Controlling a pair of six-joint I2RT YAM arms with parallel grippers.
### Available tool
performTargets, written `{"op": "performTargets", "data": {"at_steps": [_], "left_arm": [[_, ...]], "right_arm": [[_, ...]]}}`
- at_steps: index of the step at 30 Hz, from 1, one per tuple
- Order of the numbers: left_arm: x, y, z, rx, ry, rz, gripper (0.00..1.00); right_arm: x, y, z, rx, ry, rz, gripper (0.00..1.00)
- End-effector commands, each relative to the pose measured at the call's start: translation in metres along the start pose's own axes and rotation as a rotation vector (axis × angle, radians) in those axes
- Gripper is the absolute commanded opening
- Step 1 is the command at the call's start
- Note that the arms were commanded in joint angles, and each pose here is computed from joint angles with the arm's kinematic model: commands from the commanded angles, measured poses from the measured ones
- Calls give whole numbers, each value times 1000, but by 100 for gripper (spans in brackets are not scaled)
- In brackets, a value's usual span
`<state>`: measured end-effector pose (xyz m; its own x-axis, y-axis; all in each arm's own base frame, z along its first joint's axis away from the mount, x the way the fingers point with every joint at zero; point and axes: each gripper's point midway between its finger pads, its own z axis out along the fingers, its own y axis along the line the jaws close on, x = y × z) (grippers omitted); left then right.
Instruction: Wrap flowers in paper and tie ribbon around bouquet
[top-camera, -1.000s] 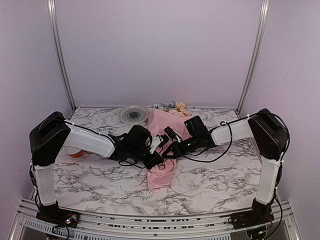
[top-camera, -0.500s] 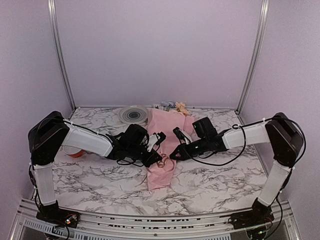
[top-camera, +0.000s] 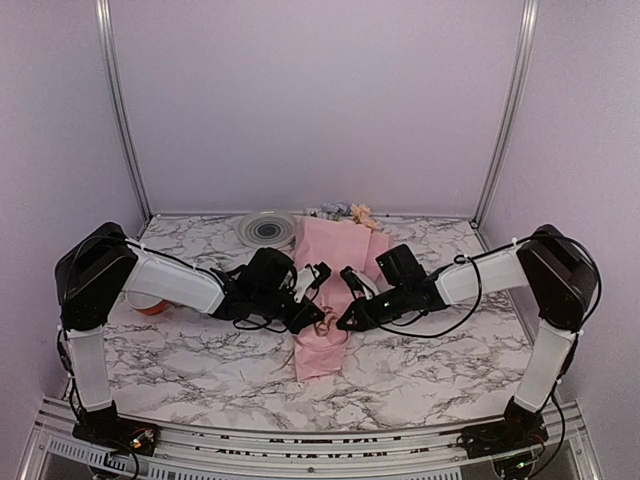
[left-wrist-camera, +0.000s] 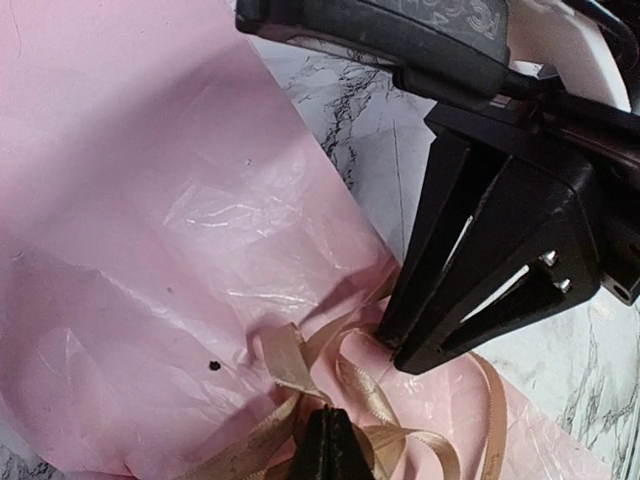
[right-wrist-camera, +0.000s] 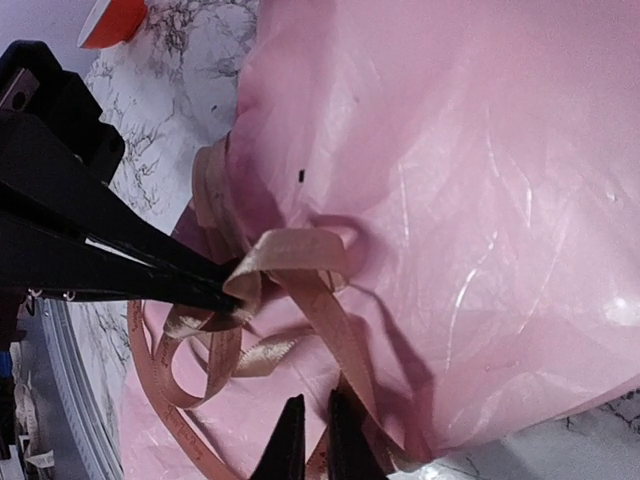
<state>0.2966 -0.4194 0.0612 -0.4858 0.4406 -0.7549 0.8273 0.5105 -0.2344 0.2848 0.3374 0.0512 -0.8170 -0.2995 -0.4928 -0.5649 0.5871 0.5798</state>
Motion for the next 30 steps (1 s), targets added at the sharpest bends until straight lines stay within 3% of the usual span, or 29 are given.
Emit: {"op": "performTargets", "data": {"at_steps": [1,10,22,27,30], "left_arm": [[-20,-9,-13,33,-59,18,0],[-17,-8,-12,25,-53,28,0],[-18,-8,-13,25,-55,35,0],[-18,-8,-13,27,-55,36,0],[-17,-8,-13,28,-55,38,0]], "right_arm": [[-3,3,2,-4,-11,-13,5],[-28,14,-30,-27,-86,-37,7],[-6,7,-7,-7,-8,-20,20],[4,6,0,4,25,-16,20],[3,6,0,4,22,-17,8]]}}
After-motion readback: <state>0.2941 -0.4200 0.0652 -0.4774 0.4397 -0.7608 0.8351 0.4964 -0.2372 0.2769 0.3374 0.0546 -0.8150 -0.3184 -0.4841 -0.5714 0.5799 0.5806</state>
